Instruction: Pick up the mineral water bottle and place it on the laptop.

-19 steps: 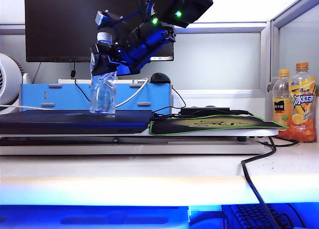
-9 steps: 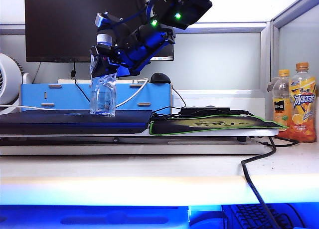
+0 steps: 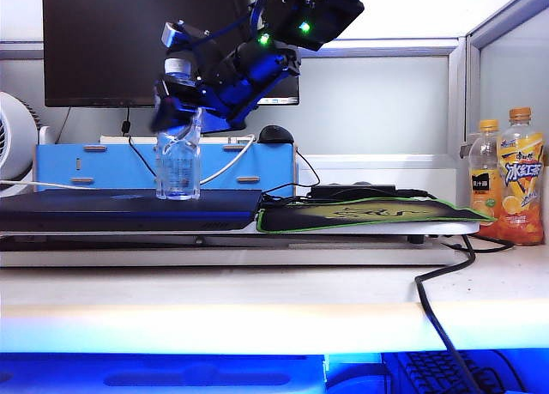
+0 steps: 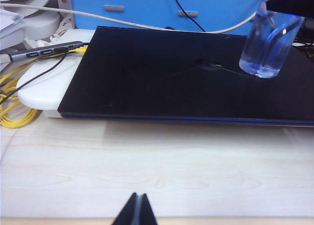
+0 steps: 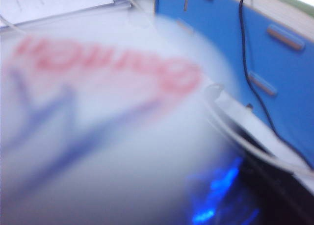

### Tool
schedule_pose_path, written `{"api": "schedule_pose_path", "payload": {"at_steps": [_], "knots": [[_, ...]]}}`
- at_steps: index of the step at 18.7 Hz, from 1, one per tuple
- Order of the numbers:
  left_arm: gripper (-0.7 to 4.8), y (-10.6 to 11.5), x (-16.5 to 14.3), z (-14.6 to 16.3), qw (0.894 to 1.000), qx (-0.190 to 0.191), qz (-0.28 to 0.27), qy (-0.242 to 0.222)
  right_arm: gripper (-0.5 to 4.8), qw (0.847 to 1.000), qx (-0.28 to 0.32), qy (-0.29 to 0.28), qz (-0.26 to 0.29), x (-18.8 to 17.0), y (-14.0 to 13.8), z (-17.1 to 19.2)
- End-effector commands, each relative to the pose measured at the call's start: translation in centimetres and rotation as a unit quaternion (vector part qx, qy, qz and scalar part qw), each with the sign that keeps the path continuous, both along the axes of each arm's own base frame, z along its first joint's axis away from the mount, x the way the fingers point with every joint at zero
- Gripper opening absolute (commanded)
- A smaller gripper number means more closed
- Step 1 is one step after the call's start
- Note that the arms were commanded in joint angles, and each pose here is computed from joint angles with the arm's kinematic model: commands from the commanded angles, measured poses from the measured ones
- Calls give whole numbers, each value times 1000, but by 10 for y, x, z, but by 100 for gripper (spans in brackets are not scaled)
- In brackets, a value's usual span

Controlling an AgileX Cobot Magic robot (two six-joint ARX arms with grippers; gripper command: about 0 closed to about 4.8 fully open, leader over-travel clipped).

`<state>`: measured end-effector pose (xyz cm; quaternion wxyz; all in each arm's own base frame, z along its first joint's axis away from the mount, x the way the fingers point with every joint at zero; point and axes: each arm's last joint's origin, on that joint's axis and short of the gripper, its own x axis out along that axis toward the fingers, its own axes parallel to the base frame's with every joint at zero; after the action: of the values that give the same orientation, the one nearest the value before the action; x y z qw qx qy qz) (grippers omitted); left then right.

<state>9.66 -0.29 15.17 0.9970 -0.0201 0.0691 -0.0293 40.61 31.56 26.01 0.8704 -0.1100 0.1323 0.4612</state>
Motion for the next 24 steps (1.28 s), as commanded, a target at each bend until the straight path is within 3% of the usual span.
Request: {"api": "schedule_pose_path", "payload": {"at_steps": [1,10,17,22,24], "knots": [[-2,0,0,1,1000,0,-1,-3,464,1000,15,-24,-4,-1,2,11],[-2,0,0,1,1000,0,-1,-3,464,998,33,-47,-3,-3,0,25],[-2,0,0,1,1000,0,-1,-3,464,994,60,-88,-15,-22,-15,80],[-2,0,0,1,1000,0,-1,-3,464,981,9,-131,-144,-46,-44,128],[-2,0,0,1,1000,0,-1,-3,464,965,-21,-154,-211,-57,-58,146]]}}
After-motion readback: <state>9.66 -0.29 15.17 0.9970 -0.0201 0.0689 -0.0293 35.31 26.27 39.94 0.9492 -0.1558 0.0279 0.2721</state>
